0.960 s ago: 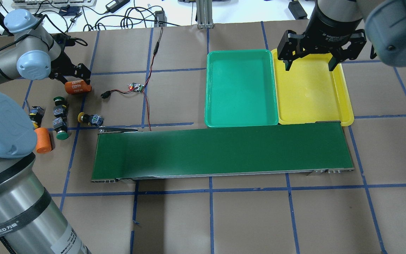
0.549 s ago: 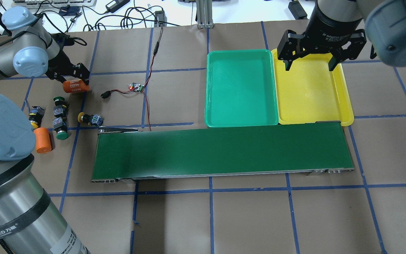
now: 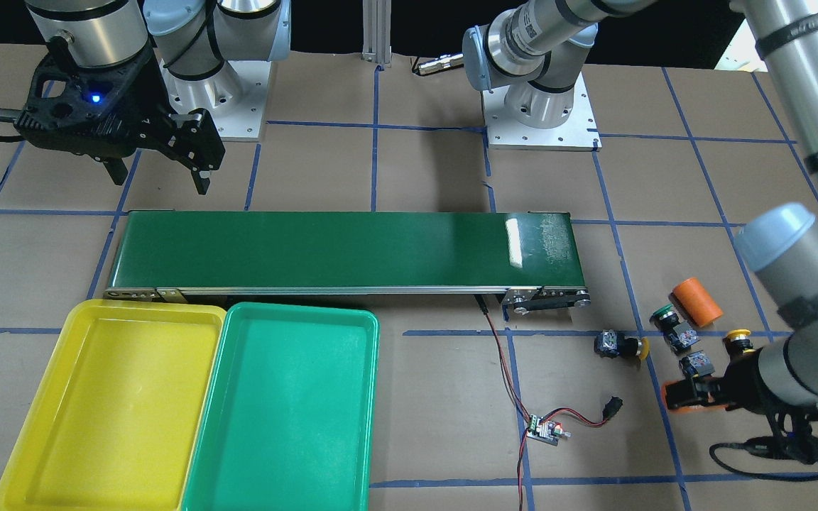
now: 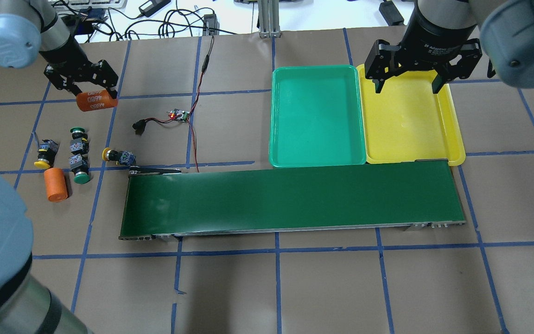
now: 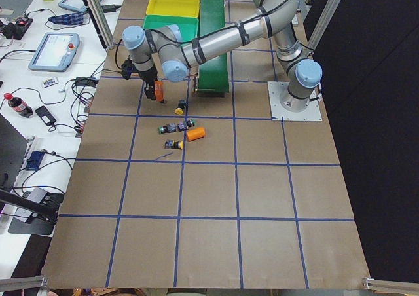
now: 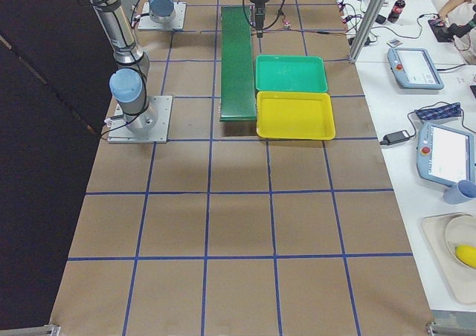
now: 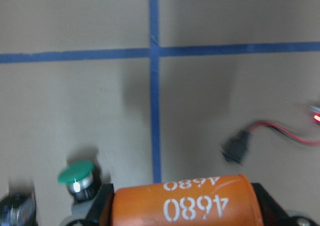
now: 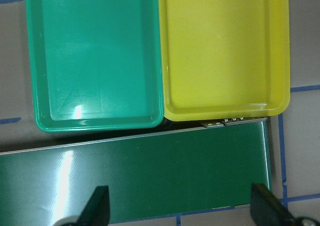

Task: Sort buttons by color to trays
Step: 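Carry the orange cylinder with the left gripper over the conveyor belt, then lower the cylinder onto the belt and open the left gripper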

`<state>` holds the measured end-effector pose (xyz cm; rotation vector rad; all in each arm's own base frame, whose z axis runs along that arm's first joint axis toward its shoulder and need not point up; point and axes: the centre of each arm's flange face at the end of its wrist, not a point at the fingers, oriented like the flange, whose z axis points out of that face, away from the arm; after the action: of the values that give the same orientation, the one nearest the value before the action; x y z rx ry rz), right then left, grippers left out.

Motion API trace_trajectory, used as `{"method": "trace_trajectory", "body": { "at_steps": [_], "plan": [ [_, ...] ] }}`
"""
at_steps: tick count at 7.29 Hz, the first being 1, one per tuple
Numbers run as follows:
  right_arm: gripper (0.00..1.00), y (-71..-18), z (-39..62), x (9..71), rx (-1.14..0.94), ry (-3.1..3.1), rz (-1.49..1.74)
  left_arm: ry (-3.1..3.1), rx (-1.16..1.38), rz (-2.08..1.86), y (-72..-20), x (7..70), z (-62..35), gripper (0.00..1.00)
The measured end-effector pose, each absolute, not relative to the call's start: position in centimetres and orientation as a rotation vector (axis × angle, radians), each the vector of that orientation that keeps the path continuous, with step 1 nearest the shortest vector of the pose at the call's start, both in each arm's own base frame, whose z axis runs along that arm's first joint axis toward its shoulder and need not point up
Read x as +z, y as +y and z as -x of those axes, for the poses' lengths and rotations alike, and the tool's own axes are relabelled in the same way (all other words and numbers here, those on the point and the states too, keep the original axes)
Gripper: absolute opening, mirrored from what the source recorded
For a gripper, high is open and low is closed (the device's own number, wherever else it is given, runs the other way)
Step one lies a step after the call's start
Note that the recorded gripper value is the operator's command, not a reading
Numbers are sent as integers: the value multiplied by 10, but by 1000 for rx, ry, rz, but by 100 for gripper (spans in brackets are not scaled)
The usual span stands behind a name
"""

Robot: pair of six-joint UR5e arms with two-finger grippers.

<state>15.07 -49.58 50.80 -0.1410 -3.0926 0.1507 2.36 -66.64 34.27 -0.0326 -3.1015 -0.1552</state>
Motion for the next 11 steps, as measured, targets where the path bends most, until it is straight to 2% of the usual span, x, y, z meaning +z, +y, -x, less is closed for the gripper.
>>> {"method": "trace_trajectory", "body": {
  "at_steps": [2,4,6,7,8,10,11],
  "plan": [
    [100,-496,-151,508,150,-3093,141,-3088,-275,36,-607,346,35,0],
    [100,-496,-151,508,150,-3093,141,-3075,-417,44,-547,316,55,0],
    [100,-496,-151,508,150,-3093,141,-3085,-482,53,-514,287,58,0],
    [100,-496,-151,508,150,-3093,141,-3090,-477,54,-506,273,59,14],
    [100,-496,-151,508,150,-3093,141,-3096,-452,49,-502,260,59,57],
    [100,-496,-151,506,146,-3093,141,-3104,-426,41,-496,251,61,100],
    [100,-495,-151,505,143,-3093,141,-3102,-428,38,-493,250,62,100]
  ]
}}
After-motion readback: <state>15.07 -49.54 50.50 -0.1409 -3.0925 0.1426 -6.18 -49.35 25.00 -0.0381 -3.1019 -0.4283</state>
